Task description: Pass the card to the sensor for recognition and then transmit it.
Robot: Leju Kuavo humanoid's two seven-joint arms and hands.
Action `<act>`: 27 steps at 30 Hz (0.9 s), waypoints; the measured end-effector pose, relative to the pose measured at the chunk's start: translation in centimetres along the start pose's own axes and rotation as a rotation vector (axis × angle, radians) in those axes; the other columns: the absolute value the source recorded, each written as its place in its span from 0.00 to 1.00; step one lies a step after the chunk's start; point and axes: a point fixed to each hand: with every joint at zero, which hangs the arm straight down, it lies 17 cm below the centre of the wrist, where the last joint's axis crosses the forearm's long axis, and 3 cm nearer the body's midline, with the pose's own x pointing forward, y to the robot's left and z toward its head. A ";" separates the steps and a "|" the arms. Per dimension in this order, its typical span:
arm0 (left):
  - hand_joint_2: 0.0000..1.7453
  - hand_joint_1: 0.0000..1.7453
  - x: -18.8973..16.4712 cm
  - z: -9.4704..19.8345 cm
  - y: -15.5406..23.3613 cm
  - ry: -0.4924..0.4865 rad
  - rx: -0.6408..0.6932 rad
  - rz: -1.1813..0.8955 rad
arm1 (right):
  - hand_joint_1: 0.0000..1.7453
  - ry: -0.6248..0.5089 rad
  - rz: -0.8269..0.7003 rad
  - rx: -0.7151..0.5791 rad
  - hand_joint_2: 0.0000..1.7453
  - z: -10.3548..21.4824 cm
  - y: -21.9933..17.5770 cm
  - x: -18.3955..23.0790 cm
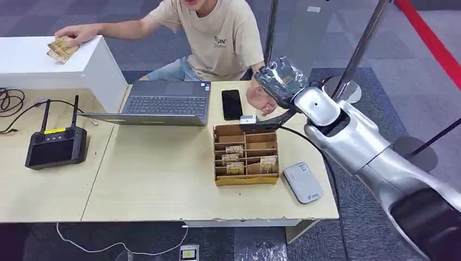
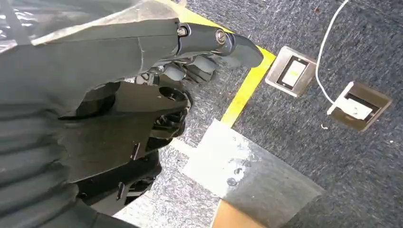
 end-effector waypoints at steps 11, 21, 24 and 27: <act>1.00 0.00 -0.1 0.0 0.0 0.005 -0.004 -0.007 | 1.00 -0.068 0.134 0.021 1.00 0.0 1.0 1.2; 1.00 0.00 -0.3 0.0 0.3 0.018 0.010 -0.016 | 1.00 -0.077 0.163 0.053 1.00 0.4 2.4 1.8; 1.00 0.00 -0.3 -0.1 0.3 0.018 0.013 -0.019 | 1.00 -0.067 0.164 0.056 1.00 0.5 2.6 1.5; 1.00 0.00 -0.3 -0.1 0.3 0.019 0.013 -0.020 | 0.83 -0.052 0.167 0.061 1.00 0.7 2.9 1.0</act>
